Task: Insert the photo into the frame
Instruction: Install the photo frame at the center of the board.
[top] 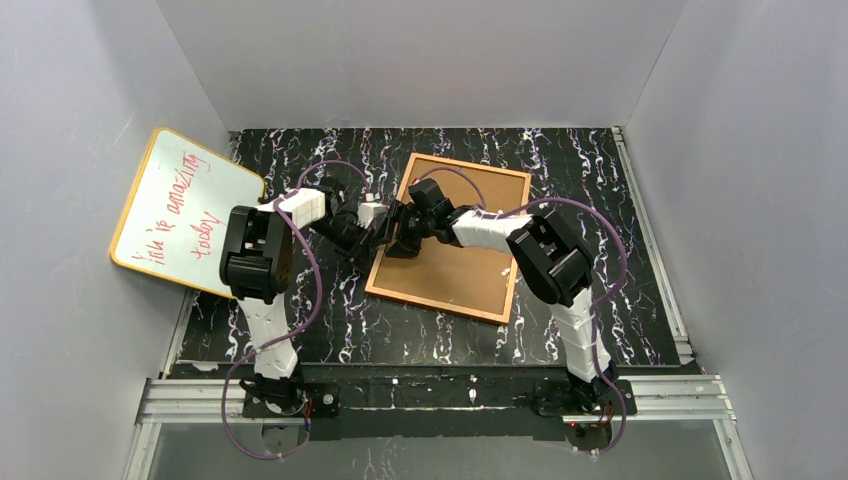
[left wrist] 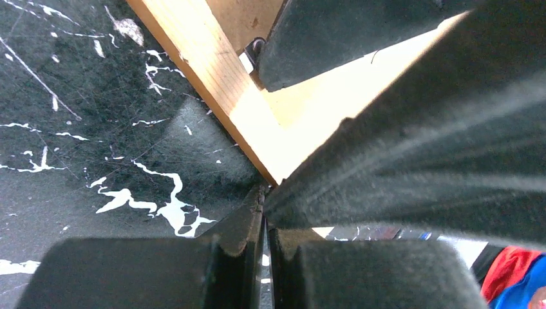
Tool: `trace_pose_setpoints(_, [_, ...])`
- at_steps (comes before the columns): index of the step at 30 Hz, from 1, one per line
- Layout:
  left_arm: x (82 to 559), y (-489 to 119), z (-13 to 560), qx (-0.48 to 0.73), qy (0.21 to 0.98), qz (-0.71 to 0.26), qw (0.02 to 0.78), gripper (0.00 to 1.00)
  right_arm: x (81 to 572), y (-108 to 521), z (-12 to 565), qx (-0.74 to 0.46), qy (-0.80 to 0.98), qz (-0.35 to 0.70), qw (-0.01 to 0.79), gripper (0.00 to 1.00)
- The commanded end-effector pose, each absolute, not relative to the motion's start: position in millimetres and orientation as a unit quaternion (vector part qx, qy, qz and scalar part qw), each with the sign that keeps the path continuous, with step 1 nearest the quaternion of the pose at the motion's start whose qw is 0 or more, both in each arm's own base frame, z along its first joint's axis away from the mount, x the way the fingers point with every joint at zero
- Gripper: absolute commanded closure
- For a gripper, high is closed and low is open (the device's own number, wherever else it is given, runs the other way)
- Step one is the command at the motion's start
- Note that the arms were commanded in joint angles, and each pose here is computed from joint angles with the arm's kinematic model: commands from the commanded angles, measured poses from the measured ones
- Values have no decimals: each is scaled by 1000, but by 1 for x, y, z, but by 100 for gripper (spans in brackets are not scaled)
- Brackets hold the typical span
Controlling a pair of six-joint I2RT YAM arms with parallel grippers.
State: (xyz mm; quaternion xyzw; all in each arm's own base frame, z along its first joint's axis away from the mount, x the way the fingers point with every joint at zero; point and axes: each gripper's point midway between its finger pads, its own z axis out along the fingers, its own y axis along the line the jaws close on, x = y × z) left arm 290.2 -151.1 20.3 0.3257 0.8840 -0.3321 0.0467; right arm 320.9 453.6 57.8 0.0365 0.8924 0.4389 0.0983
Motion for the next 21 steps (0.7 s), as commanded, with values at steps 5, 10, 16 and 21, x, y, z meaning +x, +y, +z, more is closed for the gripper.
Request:
trace_pose_setpoints(5, [272, -164, 36, 351, 868, -348, 37, 97, 341, 450, 92, 31, 878, 438, 188, 30])
trace_pose_setpoints(10, [271, -164, 37, 353, 867, -351, 37, 96, 335, 440, 90, 20, 884, 426, 191, 28])
trace_pose_setpoints(16, [270, -166, 36, 350, 866, -356, 37, 93, 324, 431, 76, -2, 896, 408, 177, 27])
trace_pose_setpoints(21, [270, -168, 33, 345, 865, -362, 37, 94, 317, 433, 60, 3, 901, 405, 159, 27])
